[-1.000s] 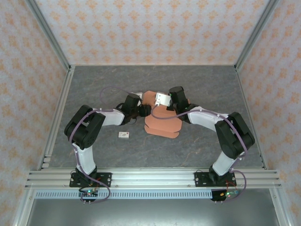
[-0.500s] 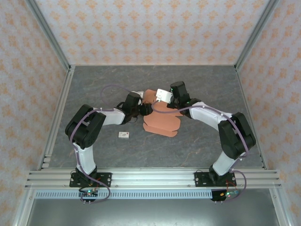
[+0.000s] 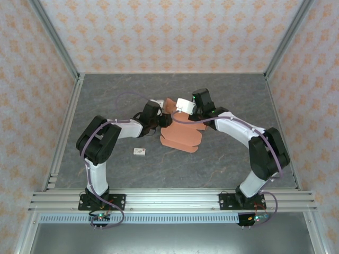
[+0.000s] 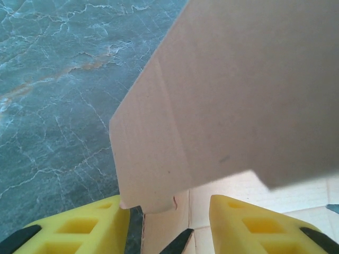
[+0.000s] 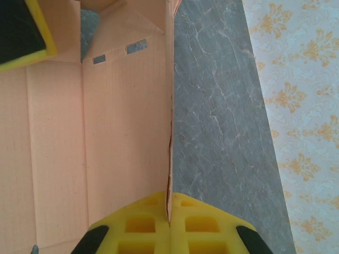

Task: Fold the paper box

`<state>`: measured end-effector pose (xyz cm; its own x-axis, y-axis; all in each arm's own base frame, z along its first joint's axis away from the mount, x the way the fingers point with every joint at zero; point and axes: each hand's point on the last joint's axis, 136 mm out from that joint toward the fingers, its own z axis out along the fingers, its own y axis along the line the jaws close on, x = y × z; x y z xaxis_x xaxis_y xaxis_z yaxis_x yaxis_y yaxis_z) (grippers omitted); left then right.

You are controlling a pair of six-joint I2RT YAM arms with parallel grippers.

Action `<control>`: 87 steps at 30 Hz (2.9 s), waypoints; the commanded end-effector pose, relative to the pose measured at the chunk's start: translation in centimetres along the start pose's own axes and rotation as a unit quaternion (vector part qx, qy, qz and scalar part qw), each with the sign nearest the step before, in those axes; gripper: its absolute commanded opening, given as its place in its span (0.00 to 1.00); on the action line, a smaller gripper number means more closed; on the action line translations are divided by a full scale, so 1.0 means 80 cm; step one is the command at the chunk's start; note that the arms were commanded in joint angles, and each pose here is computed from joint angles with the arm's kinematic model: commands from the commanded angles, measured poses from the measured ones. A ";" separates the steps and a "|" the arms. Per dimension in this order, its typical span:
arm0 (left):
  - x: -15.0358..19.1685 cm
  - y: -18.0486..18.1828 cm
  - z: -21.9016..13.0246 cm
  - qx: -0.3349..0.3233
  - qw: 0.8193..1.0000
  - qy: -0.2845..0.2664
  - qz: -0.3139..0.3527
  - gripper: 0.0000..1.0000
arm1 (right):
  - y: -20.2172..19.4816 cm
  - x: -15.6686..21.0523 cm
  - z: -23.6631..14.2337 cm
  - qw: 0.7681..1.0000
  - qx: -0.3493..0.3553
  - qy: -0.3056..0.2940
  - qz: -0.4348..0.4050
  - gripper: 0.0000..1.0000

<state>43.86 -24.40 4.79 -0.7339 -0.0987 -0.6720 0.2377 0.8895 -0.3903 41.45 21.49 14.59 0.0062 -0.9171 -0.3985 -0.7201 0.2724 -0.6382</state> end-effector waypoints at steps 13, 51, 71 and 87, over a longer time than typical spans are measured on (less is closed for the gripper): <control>0.002 -0.008 0.021 0.006 1.000 -0.001 -0.014 0.35 | -0.010 -0.010 -0.003 1.000 -0.014 0.001 0.022 0.00; 0.008 0.001 0.006 -0.153 0.986 -0.043 0.050 0.12 | -0.003 -0.015 0.000 0.992 -0.079 0.022 0.100 0.00; 0.007 -0.019 0.001 -0.245 0.963 -0.066 0.093 0.03 | 0.001 -0.017 0.004 0.987 -0.098 0.029 0.128 0.00; 0.014 -0.025 0.003 -0.292 0.943 -0.064 0.145 0.01 | 0.002 -0.013 0.008 0.986 -0.097 0.038 0.126 0.00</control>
<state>42.49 -26.57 3.84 -0.6232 0.1471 -0.7681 0.0208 0.9849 0.1718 42.18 21.72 14.76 -0.2222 -0.8621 -0.4553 -0.7918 0.4321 -0.4317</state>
